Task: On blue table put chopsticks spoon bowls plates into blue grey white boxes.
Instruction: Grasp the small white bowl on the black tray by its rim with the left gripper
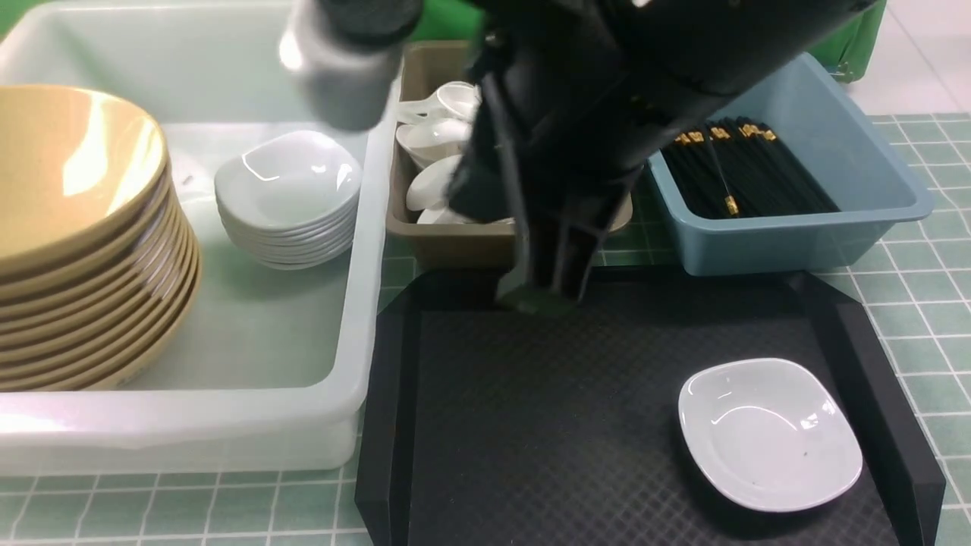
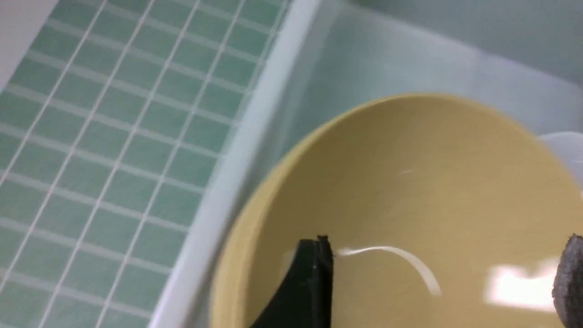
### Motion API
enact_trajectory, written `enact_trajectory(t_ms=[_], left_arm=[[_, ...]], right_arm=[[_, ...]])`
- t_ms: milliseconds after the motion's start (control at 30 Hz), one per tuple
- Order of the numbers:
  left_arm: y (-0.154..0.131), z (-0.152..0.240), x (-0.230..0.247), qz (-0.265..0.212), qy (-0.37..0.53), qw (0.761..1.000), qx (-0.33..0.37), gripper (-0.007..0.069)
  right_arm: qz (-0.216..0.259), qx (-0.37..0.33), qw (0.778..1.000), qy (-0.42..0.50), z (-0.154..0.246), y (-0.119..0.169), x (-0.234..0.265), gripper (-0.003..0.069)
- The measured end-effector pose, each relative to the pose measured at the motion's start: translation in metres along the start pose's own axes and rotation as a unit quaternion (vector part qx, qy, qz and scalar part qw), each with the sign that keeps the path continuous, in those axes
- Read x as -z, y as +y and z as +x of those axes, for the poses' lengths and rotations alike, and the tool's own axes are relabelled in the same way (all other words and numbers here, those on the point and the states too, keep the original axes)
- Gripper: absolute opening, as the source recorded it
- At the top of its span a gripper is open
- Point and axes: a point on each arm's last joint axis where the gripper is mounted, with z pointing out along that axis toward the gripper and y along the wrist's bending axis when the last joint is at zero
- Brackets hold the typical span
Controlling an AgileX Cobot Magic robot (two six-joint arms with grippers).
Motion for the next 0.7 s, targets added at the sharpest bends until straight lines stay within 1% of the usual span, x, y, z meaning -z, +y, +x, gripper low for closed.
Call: enact_trajectory(t_ms=[33,67,100,167,267,300,367,400,433,467,533,700], left_arm=[[-0.022,-0.003,0.008,0.029,-0.007,0.999,-0.027,0.0644],[-0.051,-0.002,0.012,0.068,-0.003,0.996,-0.062,0.0636],[-0.070,0.002,0.013,0.095,0.003,0.992,-0.086,0.0622],[-0.118,0.016,0.012,0.161,0.029,0.975,-0.147,0.0589],[-0.169,0.042,0.002,0.218,0.074,0.950,-0.211,0.0542],[-0.180,0.050,-0.001,0.227,0.087,0.943,-0.225,0.0529],[-0.213,0.073,-0.011,0.252,0.116,0.924,-0.264,0.0509],[-0.217,0.075,-0.013,0.253,0.120,0.922,-0.268,0.0505],[-0.244,0.093,-0.021,0.267,0.139,0.906,-0.296,0.0491],[-0.263,0.109,-0.030,0.280,0.156,0.892,-0.319,0.0486],[-0.291,0.129,-0.042,0.293,0.171,0.876,-0.344,0.0482],[-0.349,0.184,-0.072,0.319,0.195,0.847,-0.378,0.0479]], right_arm=[[0.007,-0.023,1.000,0.011,0.008,-0.008,-0.002,0.0046],[0.012,-0.043,0.999,0.024,0.017,-0.014,-0.004,0.0046],[0.014,-0.059,0.997,0.037,0.026,-0.018,-0.007,0.0046],[0.022,-0.095,0.994,0.059,0.046,-0.025,-0.007,0.0046],[0.032,-0.145,0.985,0.089,0.080,-0.030,-0.002,0.0046],[0.036,-0.160,0.982,0.095,0.089,-0.031,0.000,0.0046],[0.043,-0.184,0.976,0.105,0.108,-0.029,0.005,0.0046],[0.044,-0.188,0.975,0.107,0.112,-0.027,0.006,0.0046],[0.053,-0.216,0.968,0.114,0.134,-0.022,0.012,0.0046],[0.057,-0.229,0.965,0.119,0.146,-0.018,0.014,0.0046],[0.061,-0.251,0.957,0.132,0.170,-0.007,0.018,0.0046],[0.069,-0.285,0.945,0.146,0.211,0.019,0.026,0.0046]])
